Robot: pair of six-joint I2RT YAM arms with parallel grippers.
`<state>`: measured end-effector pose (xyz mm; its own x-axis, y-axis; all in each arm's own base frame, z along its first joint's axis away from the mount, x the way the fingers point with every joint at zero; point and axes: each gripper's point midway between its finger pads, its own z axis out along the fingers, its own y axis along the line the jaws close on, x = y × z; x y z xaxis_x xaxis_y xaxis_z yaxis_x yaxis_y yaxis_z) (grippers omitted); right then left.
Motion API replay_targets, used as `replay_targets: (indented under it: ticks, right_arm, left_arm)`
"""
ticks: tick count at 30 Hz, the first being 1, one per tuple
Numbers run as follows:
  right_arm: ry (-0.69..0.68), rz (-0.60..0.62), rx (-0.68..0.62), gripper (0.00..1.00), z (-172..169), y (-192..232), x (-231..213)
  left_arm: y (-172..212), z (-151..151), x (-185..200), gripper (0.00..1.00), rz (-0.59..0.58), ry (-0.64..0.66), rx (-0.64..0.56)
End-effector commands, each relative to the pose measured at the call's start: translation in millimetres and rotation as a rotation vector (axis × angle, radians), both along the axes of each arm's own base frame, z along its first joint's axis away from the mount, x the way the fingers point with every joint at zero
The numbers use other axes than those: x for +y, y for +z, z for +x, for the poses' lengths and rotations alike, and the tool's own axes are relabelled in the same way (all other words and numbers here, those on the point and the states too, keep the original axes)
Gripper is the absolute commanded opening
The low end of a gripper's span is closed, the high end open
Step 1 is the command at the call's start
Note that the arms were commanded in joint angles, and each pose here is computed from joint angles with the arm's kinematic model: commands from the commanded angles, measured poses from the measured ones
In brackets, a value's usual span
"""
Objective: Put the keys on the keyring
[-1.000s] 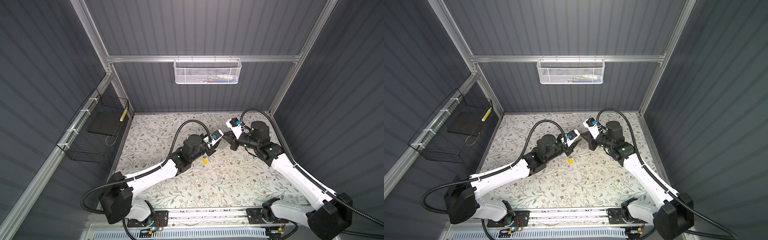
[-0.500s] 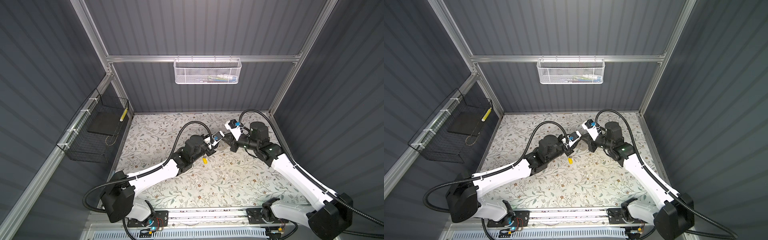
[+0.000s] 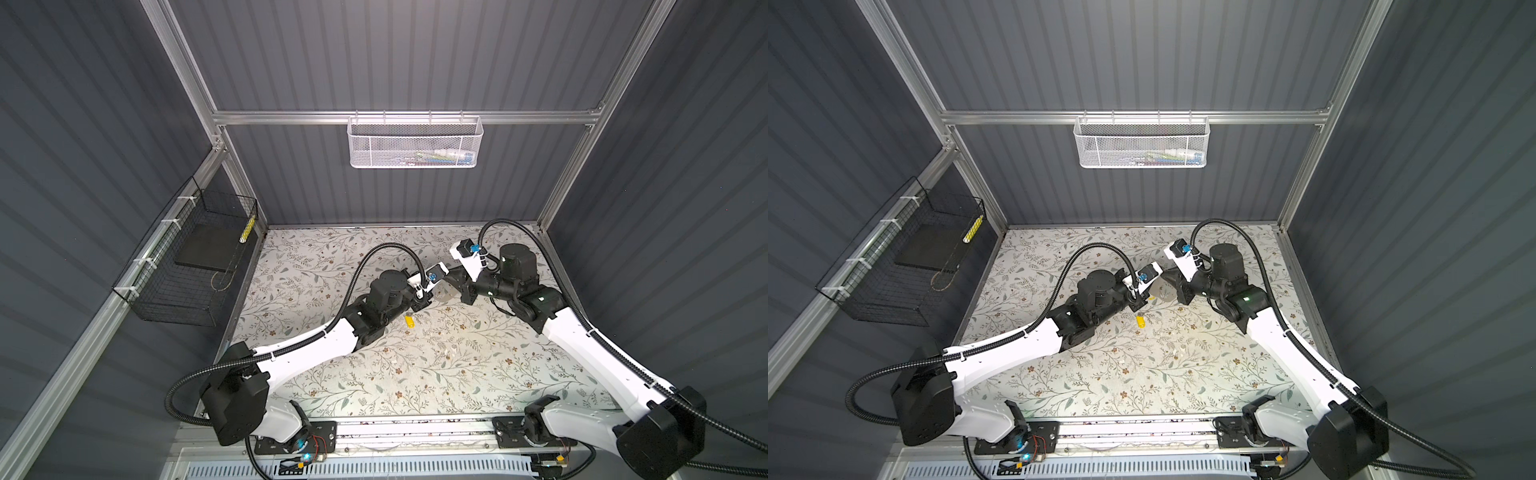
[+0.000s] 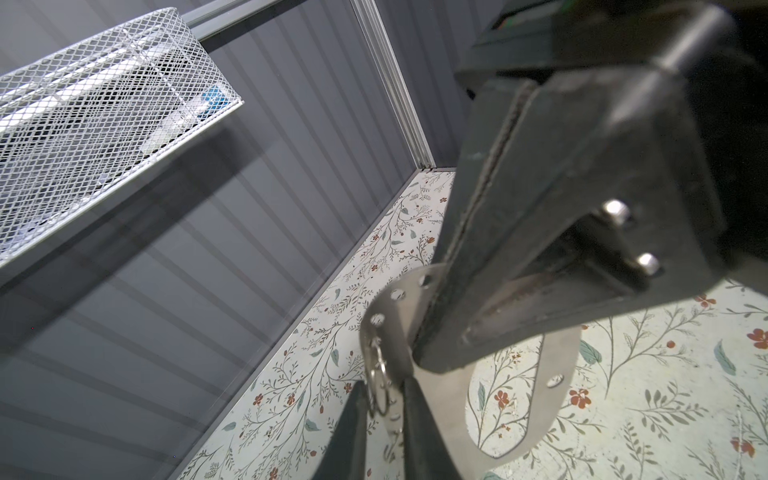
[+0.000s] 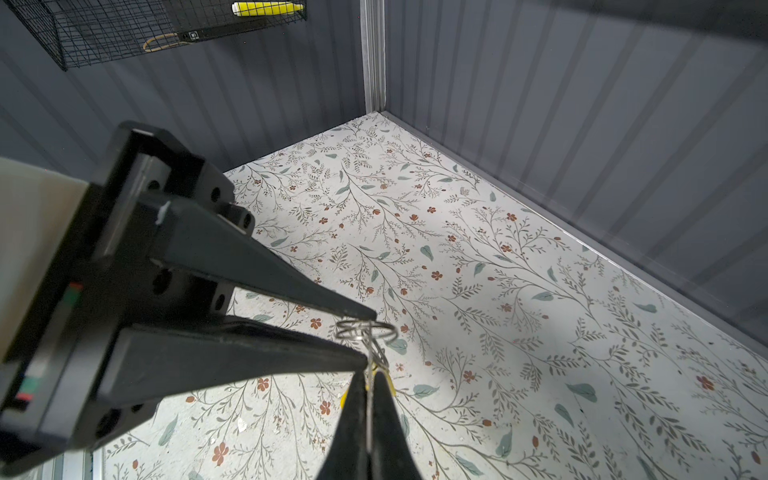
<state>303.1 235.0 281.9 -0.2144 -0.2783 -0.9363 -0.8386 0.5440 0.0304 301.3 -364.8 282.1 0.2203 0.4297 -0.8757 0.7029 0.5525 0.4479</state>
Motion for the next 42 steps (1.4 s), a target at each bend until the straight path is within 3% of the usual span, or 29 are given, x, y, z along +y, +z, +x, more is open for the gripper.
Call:
replay_targets:
  ticks: [1,8,21,34,42]
  right_arm:
    - [0.080,0.030,-0.028,0.00,-14,20,10]
    - [0.087,0.025,-0.013,0.00,-14,17,11]
    - [0.093,0.041,0.038,0.00,-11,19,15]
    - [0.130,0.110,0.143,0.00,-11,26,15]
    - [0.168,0.124,0.219,0.00,-13,16,21]
  left_arm:
    - [19,-2,3,0.16,-0.020,0.010,-0.047]
    - [22,-4,6,0.14,-0.029,0.011,-0.058]
    - [18,-9,8,0.00,-0.011,-0.007,-0.078]
    - [12,-17,8,0.00,0.033,-0.039,-0.125]
    - [19,-30,9,0.00,-0.009,-0.084,-0.198]
